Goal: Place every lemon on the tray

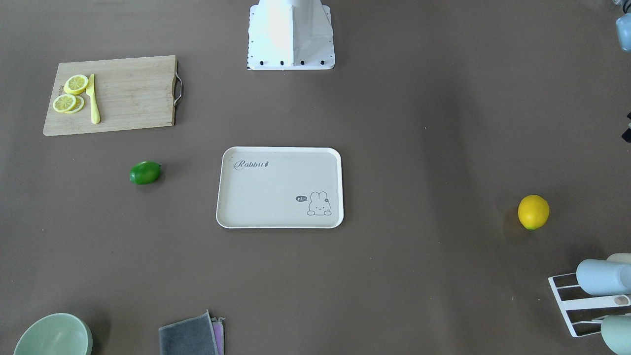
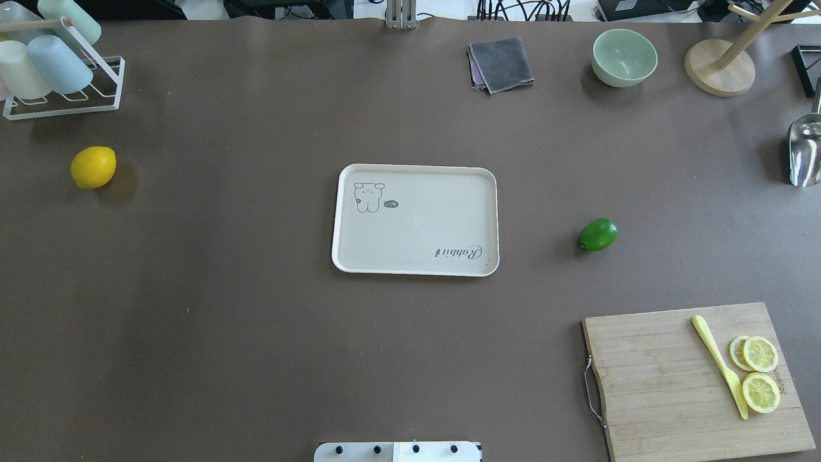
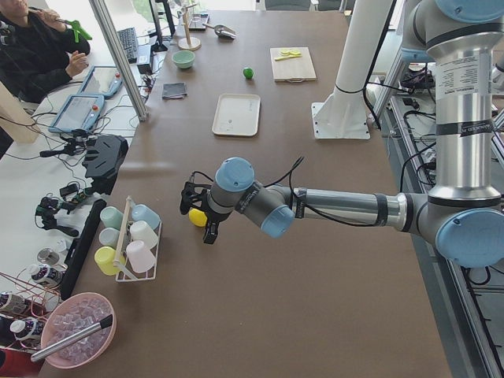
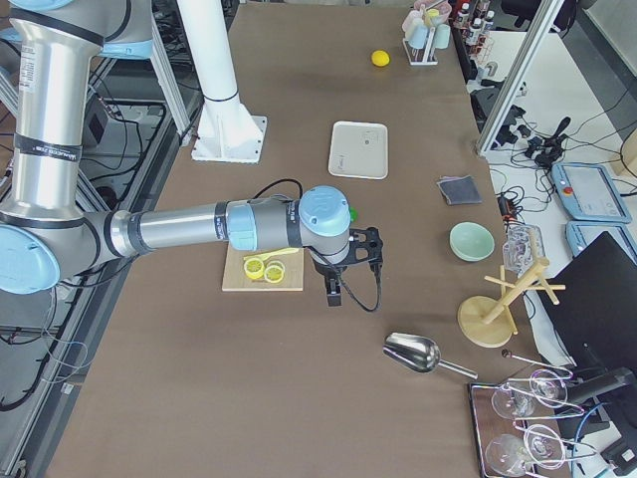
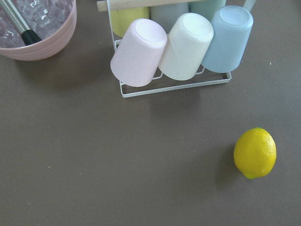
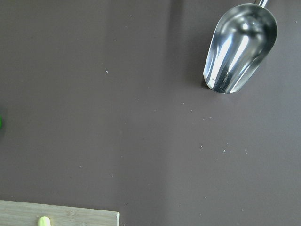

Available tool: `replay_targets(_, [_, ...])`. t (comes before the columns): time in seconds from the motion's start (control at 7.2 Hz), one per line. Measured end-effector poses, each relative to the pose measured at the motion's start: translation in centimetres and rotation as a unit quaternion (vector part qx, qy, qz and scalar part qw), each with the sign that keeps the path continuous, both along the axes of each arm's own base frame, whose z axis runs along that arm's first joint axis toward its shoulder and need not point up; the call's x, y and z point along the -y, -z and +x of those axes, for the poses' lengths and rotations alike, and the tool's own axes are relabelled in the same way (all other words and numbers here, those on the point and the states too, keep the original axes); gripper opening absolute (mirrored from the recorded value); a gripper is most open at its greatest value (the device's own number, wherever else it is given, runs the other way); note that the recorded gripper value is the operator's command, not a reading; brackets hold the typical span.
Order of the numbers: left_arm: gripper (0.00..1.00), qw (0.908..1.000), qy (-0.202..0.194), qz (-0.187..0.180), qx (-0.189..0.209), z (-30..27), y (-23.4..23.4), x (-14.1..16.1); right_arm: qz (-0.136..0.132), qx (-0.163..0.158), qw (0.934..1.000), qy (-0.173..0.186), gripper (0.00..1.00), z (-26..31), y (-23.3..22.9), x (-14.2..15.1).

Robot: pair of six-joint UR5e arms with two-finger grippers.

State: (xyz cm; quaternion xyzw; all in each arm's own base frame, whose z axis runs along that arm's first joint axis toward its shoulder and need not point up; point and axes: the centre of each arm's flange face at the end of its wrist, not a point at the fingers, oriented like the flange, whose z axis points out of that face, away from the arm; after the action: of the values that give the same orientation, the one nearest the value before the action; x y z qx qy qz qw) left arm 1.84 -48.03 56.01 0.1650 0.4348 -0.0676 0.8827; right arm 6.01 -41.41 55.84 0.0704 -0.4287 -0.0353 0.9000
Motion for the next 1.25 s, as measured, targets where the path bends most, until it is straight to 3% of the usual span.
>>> replay_targets(0.28, [0.98,0.9998,-0.002,0.018,0.009,6.1,2.3,2.8,0.002,0.016,0.9999,-0.004,1.00,-0.9,2.1,0.6])
replay_targets(0.69, [0.98,0.9974,0.000,0.050,0.052,13.4,1.6,7.4,-0.040,0.030,0.9984,-0.027,1.00,-3.8,5.0,3.2])
replay_targets(0.97, [0.98,0.9969,0.005,0.062,0.048,15.3,-1.5,8.0,-0.062,0.032,0.9965,-0.047,1.00,-5.5,6.1,4.0])
replay_targets(1.25, [0.98,0.9976,0.004,0.058,0.037,16.8,-2.3,7.7,-0.063,0.025,0.9955,-0.065,1.00,-8.5,6.9,4.5])
